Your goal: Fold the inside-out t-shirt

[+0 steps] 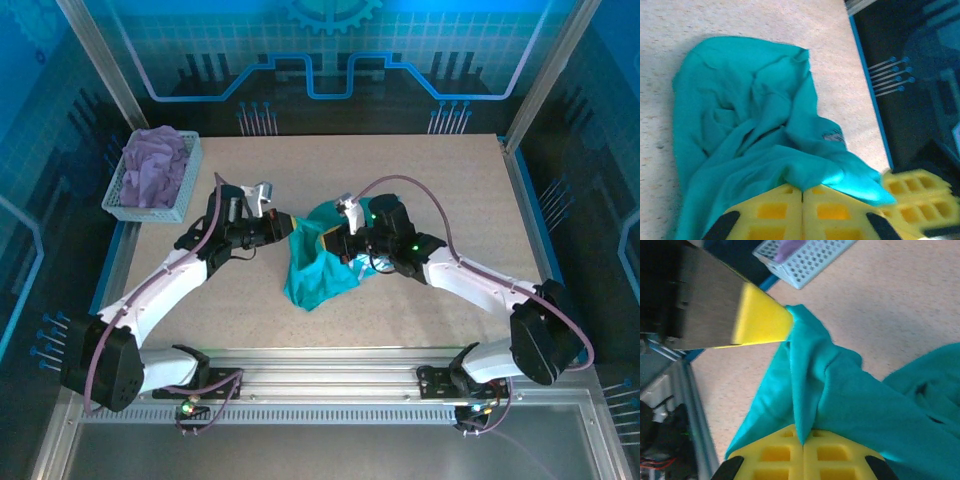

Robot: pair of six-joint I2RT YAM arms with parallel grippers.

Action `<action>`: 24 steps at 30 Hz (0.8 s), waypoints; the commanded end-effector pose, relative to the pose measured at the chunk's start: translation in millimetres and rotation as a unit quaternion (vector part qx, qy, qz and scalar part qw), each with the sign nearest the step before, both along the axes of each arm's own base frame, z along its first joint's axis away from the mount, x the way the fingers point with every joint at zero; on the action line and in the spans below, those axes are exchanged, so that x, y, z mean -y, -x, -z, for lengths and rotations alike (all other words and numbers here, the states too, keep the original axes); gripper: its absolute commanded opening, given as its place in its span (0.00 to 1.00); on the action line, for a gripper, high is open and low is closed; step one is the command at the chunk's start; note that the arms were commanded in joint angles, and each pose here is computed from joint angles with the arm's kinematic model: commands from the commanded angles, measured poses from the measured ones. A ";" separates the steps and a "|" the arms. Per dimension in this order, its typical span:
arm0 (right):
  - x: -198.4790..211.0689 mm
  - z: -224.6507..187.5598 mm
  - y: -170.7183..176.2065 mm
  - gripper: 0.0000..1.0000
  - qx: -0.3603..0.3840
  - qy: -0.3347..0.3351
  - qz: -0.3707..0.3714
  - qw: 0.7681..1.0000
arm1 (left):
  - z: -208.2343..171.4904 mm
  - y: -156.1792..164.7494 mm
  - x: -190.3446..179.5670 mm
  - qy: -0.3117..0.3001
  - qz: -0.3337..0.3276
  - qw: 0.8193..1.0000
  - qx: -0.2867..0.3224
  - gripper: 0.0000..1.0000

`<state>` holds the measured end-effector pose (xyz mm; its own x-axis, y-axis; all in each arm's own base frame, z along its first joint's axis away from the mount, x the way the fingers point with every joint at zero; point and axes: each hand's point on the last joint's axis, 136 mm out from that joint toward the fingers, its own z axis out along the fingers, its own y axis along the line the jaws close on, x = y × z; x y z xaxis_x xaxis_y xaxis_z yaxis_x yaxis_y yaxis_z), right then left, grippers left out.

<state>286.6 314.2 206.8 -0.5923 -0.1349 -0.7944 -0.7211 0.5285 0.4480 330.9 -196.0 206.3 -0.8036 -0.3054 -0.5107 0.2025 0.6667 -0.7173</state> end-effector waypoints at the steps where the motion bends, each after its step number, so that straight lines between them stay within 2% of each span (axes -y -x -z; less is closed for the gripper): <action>1: -11.4 -30.3 13.2 0.00 0.015 -0.068 -0.055 0.996 | 9.1 -8.0 -16.2 -0.053 -0.032 0.998 -0.006 0.19; 6: -12.9 -27.8 5.3 0.00 0.005 -0.079 -0.048 0.996 | 9.0 2.8 -30.5 -0.093 -0.055 0.994 0.002 0.42; 10: -12.7 -19.4 1.9 0.00 -0.009 -0.075 -0.045 0.996 | 2.4 22.7 -33.8 -0.131 -0.057 0.989 0.032 0.53; 13: -12.1 -18.8 0.4 0.00 -0.008 -0.074 -0.042 0.996 | 3.8 36.1 -24.3 -0.157 -0.034 0.986 0.043 0.59; 16: -12.0 -17.0 -0.6 0.00 -0.008 -0.072 -0.040 0.997 | 7.2 41.8 -11.1 -0.175 -0.005 0.984 0.039 0.57; 19: -12.1 -16.9 -0.6 0.00 -0.007 -0.072 -0.041 0.997 | 10.0 40.6 -2.7 -0.200 0.011 0.979 0.037 0.45; 24: -11.6 -20.1 0.5 0.00 -0.001 -0.073 -0.043 0.996 | 10.5 30.3 4.7 -0.203 0.015 0.978 0.039 0.43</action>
<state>284.0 326.7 223.4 -0.6011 -0.0824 -0.7949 -0.7474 0.4101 0.5227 292.4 -201.4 184.9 -0.7859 -0.0648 -0.6150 0.2543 0.8727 -0.4169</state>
